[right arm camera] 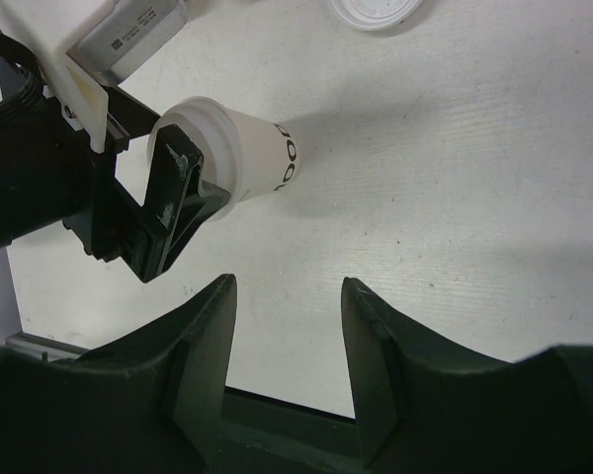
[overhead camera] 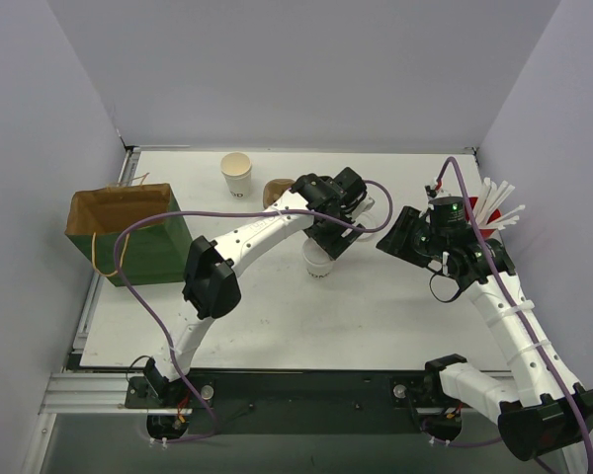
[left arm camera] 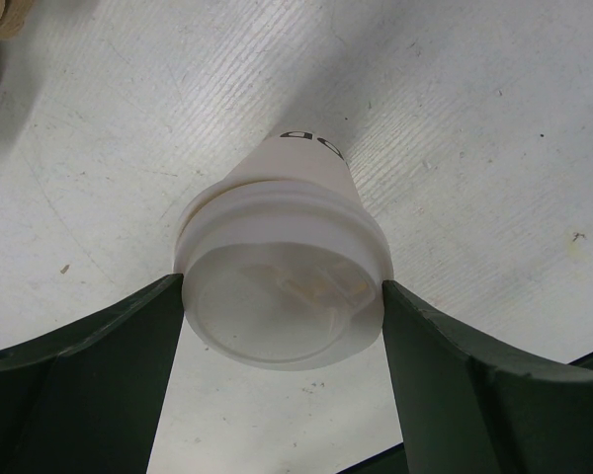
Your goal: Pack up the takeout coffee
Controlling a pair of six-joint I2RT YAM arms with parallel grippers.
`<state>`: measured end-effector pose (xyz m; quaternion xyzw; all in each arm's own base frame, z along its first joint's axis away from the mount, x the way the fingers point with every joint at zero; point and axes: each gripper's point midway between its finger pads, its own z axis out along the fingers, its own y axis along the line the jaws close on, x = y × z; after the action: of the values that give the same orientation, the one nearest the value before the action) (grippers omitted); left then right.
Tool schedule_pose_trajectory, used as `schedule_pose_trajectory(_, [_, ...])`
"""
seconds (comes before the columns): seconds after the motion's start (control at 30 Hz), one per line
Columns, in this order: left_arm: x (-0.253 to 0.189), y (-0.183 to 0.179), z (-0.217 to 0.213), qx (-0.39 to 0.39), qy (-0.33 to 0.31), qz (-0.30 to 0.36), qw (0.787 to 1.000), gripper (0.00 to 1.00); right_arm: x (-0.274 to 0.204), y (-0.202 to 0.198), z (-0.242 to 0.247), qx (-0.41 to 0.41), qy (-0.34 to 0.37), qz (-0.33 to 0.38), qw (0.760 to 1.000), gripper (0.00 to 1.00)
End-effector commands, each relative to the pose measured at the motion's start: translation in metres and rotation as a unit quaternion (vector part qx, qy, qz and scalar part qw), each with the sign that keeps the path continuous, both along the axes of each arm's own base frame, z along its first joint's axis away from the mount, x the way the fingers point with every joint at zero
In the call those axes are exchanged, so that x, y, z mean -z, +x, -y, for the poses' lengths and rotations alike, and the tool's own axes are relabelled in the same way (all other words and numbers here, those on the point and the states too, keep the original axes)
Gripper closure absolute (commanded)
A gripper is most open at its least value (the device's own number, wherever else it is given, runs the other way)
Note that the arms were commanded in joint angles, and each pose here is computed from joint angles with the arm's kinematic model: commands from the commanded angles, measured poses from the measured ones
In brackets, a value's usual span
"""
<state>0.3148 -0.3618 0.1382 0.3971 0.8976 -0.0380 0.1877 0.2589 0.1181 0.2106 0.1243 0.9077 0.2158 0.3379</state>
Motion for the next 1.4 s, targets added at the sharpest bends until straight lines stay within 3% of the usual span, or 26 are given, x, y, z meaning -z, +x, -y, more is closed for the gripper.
schedule_pose_trajectory(0.0, [-0.007, 0.005, 0.008, 0.010, -0.011, 0.011, 1.000, 0.15, 0.001, -0.003, 0.002, -0.005, -0.004, 0.000, 1.000, 0.58])
schedule_pose_trajectory(0.07, [-0.008, 0.006, 0.009, 0.010, -0.014, 0.013, 1.000, 0.13, 0.000, -0.003, 0.002, -0.005, -0.004, 0.001, 1.000, 0.58])
schedule_pose_trajectory(0.13, [-0.011, 0.008, 0.009, 0.010, -0.017, 0.018, 1.000, 0.05, -0.001, -0.003, 0.002, -0.005, -0.004, 0.002, 1.000, 0.58])
schedule_pose_trajectory(1.07, [-0.075, 0.014, 0.018, 0.015, -0.110, 0.055, 0.992, 0.03, 0.004, -0.002, 0.001, -0.005, -0.002, -0.009, 1.000, 0.58])
schedule_pose_trajectory(1.37, [-0.122, 0.036, -0.002, -0.047, -0.177, 0.098, 0.978, 0.03, 0.010, 0.003, -0.004, -0.008, -0.002, -0.020, 1.000, 0.58])
